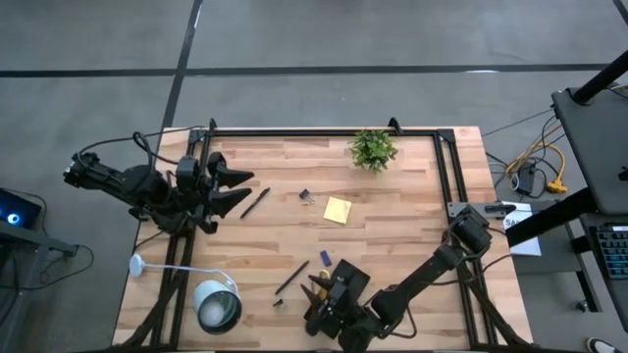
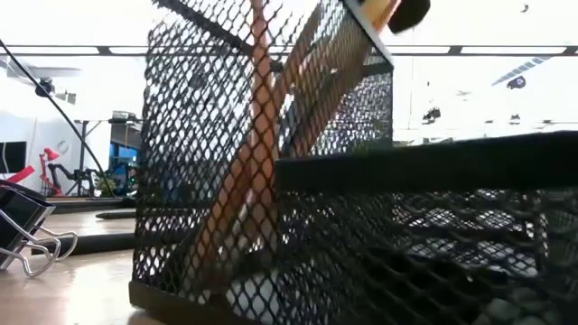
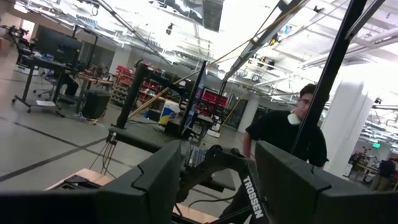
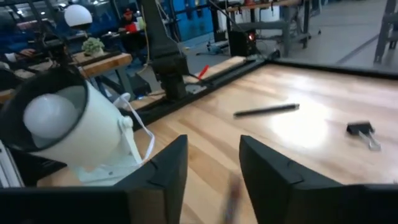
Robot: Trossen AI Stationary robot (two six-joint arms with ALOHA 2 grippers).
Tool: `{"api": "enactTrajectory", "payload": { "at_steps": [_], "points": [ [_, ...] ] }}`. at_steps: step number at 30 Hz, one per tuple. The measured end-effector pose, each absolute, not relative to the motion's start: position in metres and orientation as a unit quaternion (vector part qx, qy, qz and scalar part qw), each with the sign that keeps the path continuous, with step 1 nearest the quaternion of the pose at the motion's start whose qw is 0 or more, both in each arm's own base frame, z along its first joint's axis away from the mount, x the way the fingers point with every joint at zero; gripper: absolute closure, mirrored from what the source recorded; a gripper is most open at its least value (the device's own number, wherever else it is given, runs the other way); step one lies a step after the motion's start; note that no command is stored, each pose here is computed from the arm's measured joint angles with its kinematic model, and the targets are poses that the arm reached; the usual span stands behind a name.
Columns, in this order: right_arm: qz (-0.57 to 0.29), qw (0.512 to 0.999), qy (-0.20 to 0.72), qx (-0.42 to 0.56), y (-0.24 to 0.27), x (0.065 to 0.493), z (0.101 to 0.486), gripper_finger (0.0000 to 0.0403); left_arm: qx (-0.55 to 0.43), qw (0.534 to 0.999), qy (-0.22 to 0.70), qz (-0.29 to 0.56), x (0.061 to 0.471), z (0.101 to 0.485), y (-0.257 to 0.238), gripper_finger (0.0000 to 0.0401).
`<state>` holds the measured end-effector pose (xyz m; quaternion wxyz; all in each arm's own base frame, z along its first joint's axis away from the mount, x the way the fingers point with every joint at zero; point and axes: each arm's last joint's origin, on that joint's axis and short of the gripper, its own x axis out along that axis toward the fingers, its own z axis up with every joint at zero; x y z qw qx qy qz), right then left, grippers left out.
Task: Pick and place office supplies into organizer
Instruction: Put the sticky note into the desk organizer
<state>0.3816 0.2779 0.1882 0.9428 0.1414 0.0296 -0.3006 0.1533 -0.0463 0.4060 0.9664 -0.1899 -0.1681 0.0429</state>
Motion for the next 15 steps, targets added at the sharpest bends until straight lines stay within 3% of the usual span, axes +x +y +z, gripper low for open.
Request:
{"api": "enactTrajectory", "payload": {
  "at_steps": [10,15],
  "points": [
    [-0.302,0.949,0.018,0.085,0.291,0.389,0.235,0.0241,-0.187,0.968,-0.163,0.044,0.155,0.404,-0.047,0.021],
    [-0.359,0.931,-0.006,0.057,0.284,0.389,0.284,0.0241,-0.188,0.967,-0.164,0.049,0.155,0.404,-0.047,0.021]
  ]
}}
